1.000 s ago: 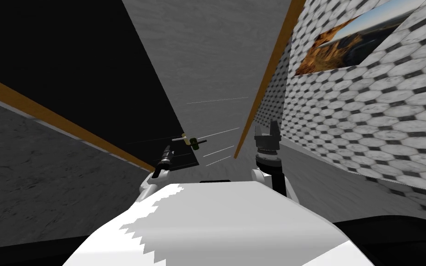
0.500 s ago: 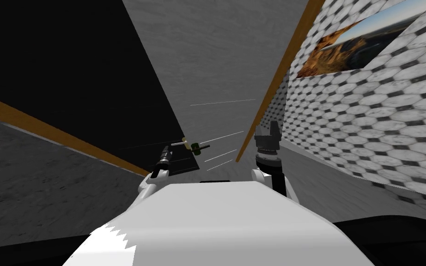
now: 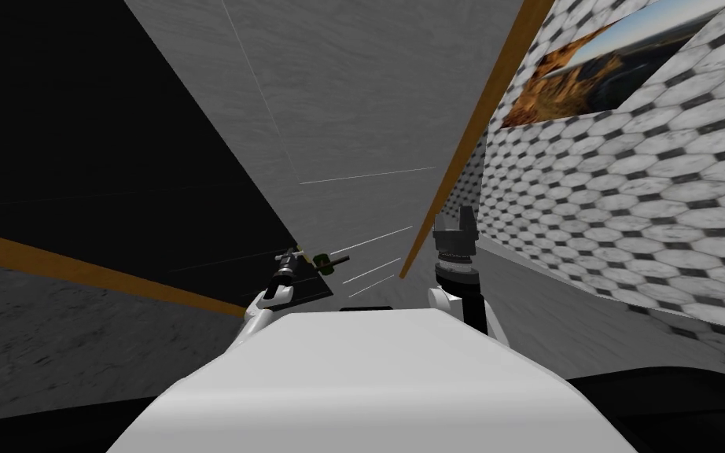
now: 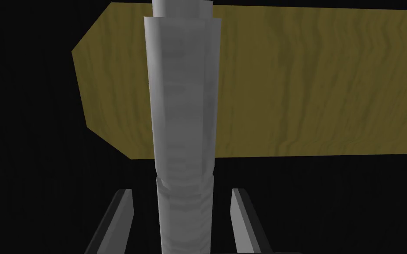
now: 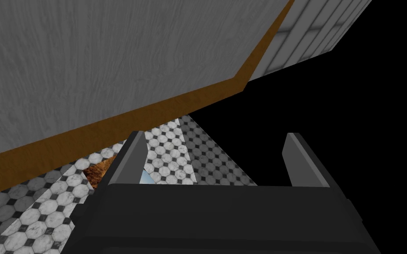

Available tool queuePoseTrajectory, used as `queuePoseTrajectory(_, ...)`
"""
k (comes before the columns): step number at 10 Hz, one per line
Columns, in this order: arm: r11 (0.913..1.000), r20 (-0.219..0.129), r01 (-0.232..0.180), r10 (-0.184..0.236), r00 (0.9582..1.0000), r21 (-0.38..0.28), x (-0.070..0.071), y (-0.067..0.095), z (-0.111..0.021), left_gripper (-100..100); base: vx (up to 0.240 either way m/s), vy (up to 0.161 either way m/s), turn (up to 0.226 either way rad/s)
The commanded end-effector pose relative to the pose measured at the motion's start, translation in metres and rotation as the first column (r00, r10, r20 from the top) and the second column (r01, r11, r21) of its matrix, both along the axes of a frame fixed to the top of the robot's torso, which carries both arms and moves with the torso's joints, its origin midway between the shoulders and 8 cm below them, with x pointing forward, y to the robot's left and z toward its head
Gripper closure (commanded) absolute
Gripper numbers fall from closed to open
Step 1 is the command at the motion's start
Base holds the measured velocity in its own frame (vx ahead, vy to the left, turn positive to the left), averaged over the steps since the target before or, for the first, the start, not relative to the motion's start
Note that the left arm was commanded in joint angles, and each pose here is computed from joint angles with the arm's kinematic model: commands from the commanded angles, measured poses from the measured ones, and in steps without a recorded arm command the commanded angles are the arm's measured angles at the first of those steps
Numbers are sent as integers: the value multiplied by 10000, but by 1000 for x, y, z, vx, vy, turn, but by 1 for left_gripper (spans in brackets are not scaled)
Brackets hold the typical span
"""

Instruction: Pull the door open

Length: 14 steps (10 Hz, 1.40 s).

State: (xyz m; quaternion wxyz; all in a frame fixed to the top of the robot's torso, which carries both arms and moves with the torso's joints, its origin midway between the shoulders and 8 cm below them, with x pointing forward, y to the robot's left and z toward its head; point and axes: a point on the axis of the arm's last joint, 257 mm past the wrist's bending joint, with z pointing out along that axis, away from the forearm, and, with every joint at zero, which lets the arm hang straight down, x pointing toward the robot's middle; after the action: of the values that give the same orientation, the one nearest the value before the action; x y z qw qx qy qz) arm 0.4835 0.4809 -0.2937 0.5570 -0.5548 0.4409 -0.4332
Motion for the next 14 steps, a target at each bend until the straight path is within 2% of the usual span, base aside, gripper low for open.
queuePoseTrajectory(1, 10000, -1, 10, -10, 10000, 6, 1, 0, 0, 100, -33, 21, -39)
queuePoseTrajectory(5, 10000, -1, 10, -10, 10000, 6, 1, 0, 0, 100, -6, 7, -9)
queuePoseTrajectory(6, 9997, -172, -184, 186, 9997, 133, -11, 17, -3, 100, -124, 75, 17)
queuePoseTrajectory(9, 9996, -234, -157, 163, 9996, 227, -20, 26, -3, 100, -207, 37, -52)
queuePoseTrajectory(11, 9998, -207, 60, -55, 9998, 215, -22, 22, -2, 100, -200, -29, -85)
queuePoseTrajectory(14, 9975, -73, 699, -699, 9975, 57, -20, -1, -1, 100, -207, 65, -162)
